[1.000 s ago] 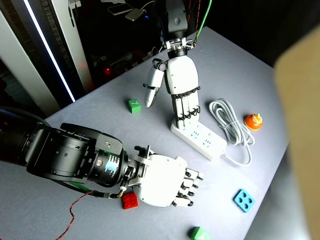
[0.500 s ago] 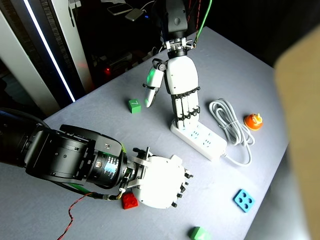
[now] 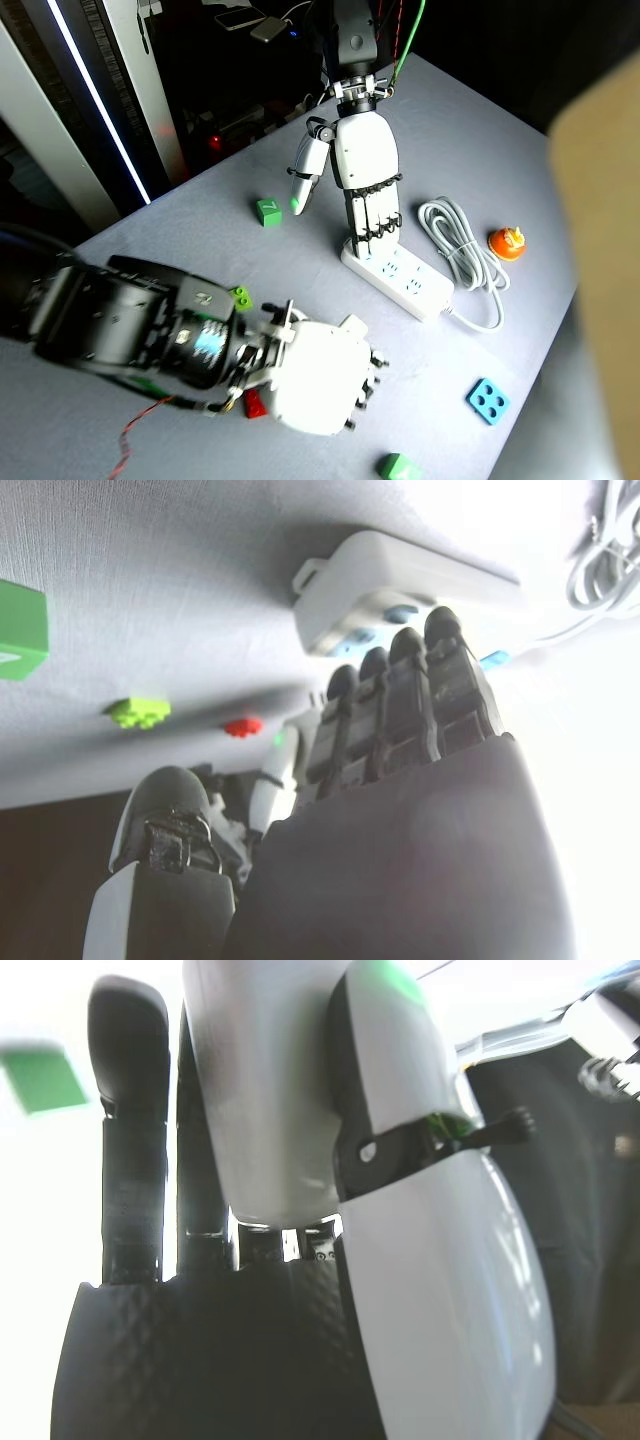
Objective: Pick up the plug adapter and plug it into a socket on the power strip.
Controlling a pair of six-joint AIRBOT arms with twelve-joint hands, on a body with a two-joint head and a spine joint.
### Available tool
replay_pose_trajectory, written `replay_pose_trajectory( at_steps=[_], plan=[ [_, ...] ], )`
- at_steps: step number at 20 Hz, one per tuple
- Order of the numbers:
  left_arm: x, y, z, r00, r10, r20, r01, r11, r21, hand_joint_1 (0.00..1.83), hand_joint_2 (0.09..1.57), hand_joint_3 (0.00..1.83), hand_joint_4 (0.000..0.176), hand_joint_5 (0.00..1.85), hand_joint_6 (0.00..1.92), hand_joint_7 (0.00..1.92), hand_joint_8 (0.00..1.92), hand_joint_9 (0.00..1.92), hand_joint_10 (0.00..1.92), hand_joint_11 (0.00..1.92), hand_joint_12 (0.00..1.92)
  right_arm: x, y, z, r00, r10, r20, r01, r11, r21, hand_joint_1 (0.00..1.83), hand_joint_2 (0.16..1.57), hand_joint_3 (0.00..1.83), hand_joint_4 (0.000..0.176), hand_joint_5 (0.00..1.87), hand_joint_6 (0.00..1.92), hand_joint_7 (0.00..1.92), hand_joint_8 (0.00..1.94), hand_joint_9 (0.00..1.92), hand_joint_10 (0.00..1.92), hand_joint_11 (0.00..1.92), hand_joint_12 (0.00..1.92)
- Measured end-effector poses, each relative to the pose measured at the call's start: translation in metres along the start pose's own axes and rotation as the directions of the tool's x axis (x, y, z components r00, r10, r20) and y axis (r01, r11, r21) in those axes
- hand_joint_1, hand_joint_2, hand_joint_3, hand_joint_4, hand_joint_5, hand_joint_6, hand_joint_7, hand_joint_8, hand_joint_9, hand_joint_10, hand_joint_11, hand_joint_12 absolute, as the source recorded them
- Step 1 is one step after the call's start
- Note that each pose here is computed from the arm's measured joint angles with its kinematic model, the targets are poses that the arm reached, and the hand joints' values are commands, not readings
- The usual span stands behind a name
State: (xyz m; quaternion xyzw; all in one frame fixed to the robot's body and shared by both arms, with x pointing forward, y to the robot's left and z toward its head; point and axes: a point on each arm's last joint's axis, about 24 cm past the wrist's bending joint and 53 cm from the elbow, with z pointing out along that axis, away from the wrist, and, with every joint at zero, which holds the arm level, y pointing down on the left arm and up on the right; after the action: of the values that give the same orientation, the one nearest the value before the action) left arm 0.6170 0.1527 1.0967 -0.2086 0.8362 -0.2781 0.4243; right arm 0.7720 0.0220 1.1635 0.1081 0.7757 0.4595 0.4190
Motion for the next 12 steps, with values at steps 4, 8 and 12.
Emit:
replay_pose_trajectory(
  at_steps=[4, 8, 12],
  plan=[
    [0.002, 0.001, 0.0, 1.0, 0.003, -0.005, -0.003, 1.0, -0.003, 0.0, 1.25, 0.0, 0.0, 0.03, 0.0, 0.01, 0.0, 0.0, 0.0, 0.0, 0.0, -0.005, 0.011, -0.002, 0.991, -0.133, 0.021, 0.134, 0.991, -0.026, 1.38, 1.14, 0.0, 0.0, 0.86, 0.84, 0.89, 1.18, 0.95, 1.39, 0.93, 1.38],
    [0.004, 0.003, -0.002, 0.9999, 0.004, -0.01, -0.004, 1.0, -0.005, 0.0, 1.26, 0.0, 0.0, 0.03, 0.0, 0.0, 0.0, 0.0, 0.0, 0.0, 0.0, -0.016, 0.022, -0.004, 0.994, -0.105, 0.034, 0.106, 0.994, -0.038, 1.37, 1.16, 0.0, 0.0, 0.83, 0.87, 0.87, 1.24, 0.91, 1.45, 0.9, 1.45],
    [0.008, 0.004, -0.003, 0.9997, 0.015, -0.019, -0.015, 0.9999, -0.006, 0.0, 1.26, 0.0, 0.0, 0.01, 0.0, 0.0, 0.0, 0.0, 0.0, 0.0, 0.0, -0.023, 0.052, 0.002, 0.998, -0.061, 0.025, 0.062, 0.996, -0.067, 1.38, 1.14, 0.0, 0.0, 0.9, 0.78, 0.9, 1.19, 0.93, 1.41, 0.92, 1.45]
  ],
)
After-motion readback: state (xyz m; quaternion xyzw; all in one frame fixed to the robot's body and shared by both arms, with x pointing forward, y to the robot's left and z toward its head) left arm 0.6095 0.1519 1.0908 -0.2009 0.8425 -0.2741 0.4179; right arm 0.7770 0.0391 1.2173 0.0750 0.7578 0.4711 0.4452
